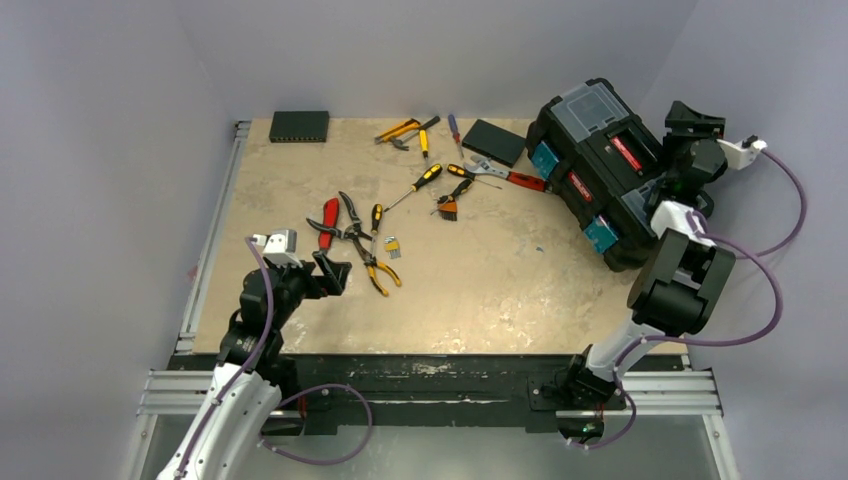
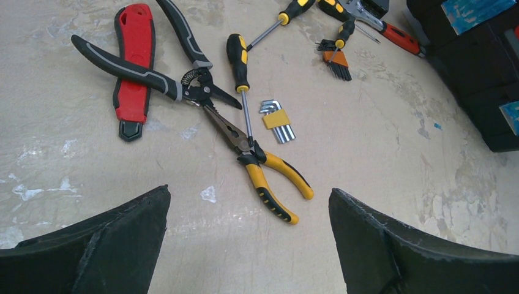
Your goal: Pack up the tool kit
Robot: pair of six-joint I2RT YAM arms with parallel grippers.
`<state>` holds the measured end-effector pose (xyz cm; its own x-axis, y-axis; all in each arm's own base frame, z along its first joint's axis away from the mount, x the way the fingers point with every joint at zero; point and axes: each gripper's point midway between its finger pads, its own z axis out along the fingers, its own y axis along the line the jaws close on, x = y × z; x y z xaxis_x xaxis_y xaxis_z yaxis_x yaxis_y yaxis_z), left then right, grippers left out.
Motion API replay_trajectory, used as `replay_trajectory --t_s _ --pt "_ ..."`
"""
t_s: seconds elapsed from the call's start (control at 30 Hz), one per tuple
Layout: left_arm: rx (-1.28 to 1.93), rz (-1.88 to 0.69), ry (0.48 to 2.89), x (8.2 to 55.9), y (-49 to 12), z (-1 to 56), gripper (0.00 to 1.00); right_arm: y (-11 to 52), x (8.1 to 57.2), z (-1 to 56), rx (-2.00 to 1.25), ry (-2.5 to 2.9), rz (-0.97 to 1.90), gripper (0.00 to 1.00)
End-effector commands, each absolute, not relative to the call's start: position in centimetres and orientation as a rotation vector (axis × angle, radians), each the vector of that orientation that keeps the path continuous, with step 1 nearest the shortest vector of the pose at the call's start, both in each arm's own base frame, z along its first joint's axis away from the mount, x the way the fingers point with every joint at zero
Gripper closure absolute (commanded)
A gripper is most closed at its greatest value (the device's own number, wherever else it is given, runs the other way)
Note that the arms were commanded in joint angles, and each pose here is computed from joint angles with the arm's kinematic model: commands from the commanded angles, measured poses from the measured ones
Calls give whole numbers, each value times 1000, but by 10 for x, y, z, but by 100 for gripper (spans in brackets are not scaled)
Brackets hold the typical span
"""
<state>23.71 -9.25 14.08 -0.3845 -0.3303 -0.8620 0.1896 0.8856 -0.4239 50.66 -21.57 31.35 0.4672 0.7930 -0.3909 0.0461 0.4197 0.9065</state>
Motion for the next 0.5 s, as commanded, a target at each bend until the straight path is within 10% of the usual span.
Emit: replay_trajectory --t_s 0.0,0.47 --pt "-83 -550 1844 241 -93 148 2 -215 495 305 1168 1054 508 44" --pt "-86 -548 1844 241 -92 148 3 -206 466 207 1407 1267 397 80"
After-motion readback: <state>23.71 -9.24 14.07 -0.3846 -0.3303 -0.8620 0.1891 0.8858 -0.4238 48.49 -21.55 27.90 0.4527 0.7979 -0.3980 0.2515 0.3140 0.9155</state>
